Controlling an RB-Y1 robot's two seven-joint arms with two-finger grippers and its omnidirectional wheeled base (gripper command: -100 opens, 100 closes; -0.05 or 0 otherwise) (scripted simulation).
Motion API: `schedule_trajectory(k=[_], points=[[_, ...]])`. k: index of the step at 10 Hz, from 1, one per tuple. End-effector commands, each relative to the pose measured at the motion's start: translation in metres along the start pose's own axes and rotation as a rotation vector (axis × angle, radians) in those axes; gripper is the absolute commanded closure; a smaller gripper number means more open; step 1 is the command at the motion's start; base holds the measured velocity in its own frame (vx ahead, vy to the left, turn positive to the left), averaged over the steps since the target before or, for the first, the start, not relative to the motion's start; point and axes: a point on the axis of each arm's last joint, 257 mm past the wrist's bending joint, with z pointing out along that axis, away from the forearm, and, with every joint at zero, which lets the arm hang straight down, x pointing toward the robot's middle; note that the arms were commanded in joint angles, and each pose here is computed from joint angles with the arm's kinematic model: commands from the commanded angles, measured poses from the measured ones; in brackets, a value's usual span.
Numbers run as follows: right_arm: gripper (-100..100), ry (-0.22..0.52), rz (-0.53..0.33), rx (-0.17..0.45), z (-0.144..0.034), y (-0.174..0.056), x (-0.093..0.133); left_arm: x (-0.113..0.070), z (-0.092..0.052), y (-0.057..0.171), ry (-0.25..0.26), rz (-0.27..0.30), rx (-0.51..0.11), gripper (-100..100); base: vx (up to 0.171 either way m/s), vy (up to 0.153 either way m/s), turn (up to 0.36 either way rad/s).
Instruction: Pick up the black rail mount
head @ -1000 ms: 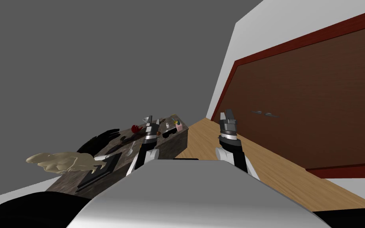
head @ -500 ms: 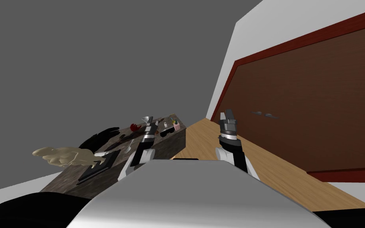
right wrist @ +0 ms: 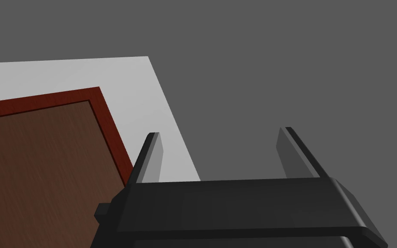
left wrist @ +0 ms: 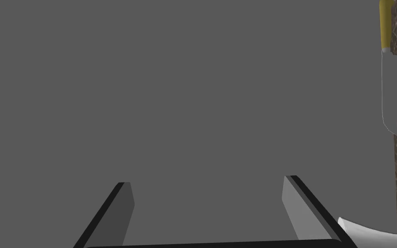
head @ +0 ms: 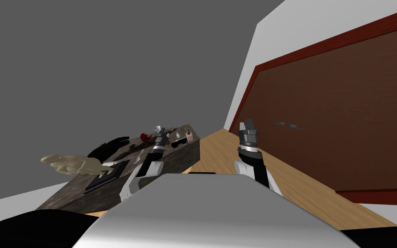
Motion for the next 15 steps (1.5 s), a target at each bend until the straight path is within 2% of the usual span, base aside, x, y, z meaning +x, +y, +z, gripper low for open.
schedule_trajectory(k=[1,2,3,4,5,6,7,8,9,11,12,13,14,15], points=[[0,0.0,0.0,0.0,0.0,0.0,0.0,-0.019,0.001,0.016,-0.013,0.021,-0.059,-100,0.009,-0.113,0.043],[0,0.0,0.0,0.0,0.0,0.0,0.0,-0.019,0.001,0.018,-0.014,0.021,-0.068,-100,0.002,-0.088,0.027],[0,0.0,0.0,0.0,0.0,0.0,0.0,-0.035,0.002,0.027,-0.026,0.037,-0.104,-100,-0.006,-0.102,0.027],[0,0.0,0.0,0.0,0.0,0.0,0.0,-0.036,0.002,0.031,-0.029,0.037,-0.12,-100,0.003,-0.1,0.026],[0,0.0,0.0,0.0,0.0,0.0,0.0,-0.052,0.002,0.039,-0.043,0.051,-0.157,-100,0.003,-0.12,0.054],[0,0.0,0.0,0.0,0.0,0.0,0.0,-0.053,0.001,0.043,-0.047,0.051,-0.175,-100,-0.006,-0.094,0.028],[0,0.0,0.0,0.0,0.0,0.0,0.0,-0.071,0.001,0.051,-0.063,0.063,-0.213,-100,0.021,-0.108,0.038],[0,0.0,0.0,0.0,0.0,0.0,0.0,-0.072,0.0,0.056,-0.067,0.063,-0.231,-100,0.017,-0.097,0.025],[0,0.0,0.0,0.0,0.0,0.0,0.0,-0.089,0.0,0.061,-0.084,0.073,-0.263,-100,-0.018,-0.103,0.036],[0,0.0,0.0,0.0,0.0,0.0,0.0,-0.091,-0.002,0.067,-0.09,0.072,-0.288,-100,0.0,-0.068,0.012],[0,0.0,0.0,0.0,0.0,0.0,0.0,-0.109,-0.003,0.074,-0.111,0.079,-0.328,-100,0.025,-0.076,0.039],[0,0.0,0.0,0.0,0.0,0.0,0.0,-0.11,-0.005,0.078,-0.115,0.079,-0.345,-100,0.019,-0.081,0.027],[0,0.0,0.0,0.0,0.0,0.0,0.0,-0.128,-0.007,0.084,-0.136,0.083,-0.382,-100,0.023,-0.105,0.026],[0,0.0,0.0,0.0,0.0,0.0,0.0,-0.13,-0.01,0.089,-0.141,0.082,-0.404,-100,0.015,-0.09,0.027]])
